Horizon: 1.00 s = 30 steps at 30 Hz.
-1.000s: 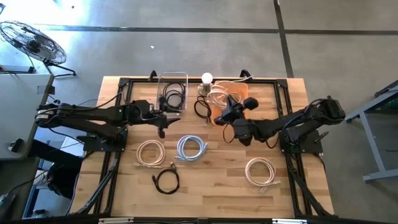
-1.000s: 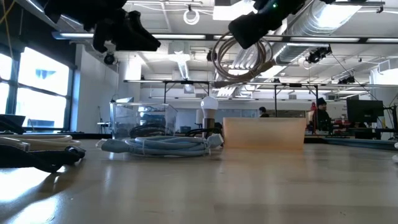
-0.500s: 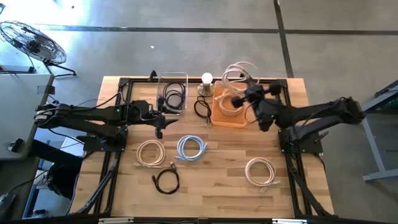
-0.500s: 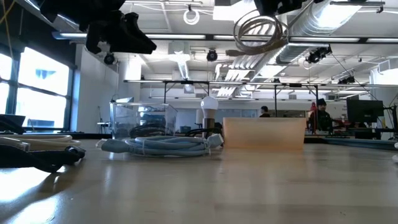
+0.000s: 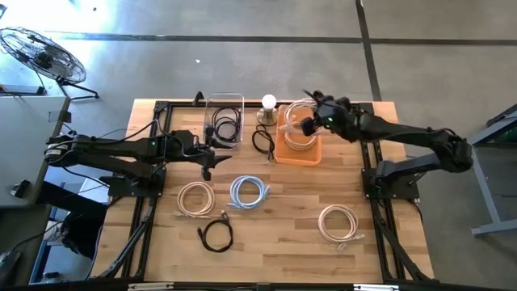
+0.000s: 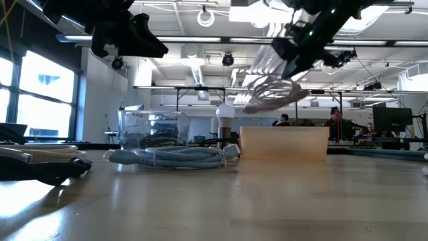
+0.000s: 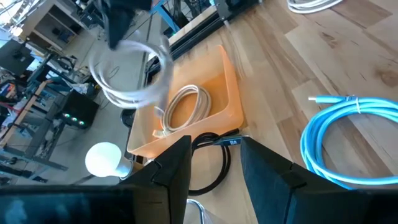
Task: Pick & Place USB Port
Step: Put the light brown charger cable into the orange bin
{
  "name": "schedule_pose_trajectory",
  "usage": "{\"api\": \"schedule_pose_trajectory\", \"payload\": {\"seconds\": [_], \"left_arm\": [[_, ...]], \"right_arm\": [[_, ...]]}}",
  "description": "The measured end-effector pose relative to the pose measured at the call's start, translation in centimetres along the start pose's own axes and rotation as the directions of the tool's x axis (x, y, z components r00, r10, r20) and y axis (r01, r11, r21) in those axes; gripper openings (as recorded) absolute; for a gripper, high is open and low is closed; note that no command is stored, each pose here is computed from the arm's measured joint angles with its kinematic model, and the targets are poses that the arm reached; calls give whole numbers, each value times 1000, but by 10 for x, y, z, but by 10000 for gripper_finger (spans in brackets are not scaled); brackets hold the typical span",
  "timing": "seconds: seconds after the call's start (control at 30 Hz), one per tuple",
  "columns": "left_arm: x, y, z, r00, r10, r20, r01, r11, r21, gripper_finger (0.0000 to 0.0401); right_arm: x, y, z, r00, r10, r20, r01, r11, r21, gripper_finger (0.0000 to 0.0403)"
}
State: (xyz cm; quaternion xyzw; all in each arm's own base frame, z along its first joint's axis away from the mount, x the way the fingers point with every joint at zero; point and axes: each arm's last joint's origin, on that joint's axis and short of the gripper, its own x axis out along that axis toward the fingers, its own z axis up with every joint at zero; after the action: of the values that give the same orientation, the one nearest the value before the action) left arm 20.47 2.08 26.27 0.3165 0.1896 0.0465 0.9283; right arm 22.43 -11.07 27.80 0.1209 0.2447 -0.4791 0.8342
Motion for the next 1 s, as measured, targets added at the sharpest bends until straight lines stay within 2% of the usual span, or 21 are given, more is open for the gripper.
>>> {"api": "schedule_pose_trajectory", "payload": {"seconds": [0.1,0.3,0.57,0.73,1.0], "left_arm": [[0,0,0,1000,0,0,0,1000,0,136],[0,-1,-1,1000,-6,-15,6,1000,2,136],[0,-3,-5,998,-34,-53,34,999,7,136],[0,-4,-6,997,-41,-62,41,999,8,136],[0,-4,-6,997,-40,-62,41,999,8,136]], "right_arm": [[22,3,-8,996,29,-89,-31,999,-23,3],[55,6,-27,972,4,-235,-16,999,-51,3],[66,11,-37,956,18,-292,-38,997,-64,7],[65,12,-37,946,74,-316,-92,995,-42,41],[65,11,-36,955,31,-294,-51,997,-59,125]]}}
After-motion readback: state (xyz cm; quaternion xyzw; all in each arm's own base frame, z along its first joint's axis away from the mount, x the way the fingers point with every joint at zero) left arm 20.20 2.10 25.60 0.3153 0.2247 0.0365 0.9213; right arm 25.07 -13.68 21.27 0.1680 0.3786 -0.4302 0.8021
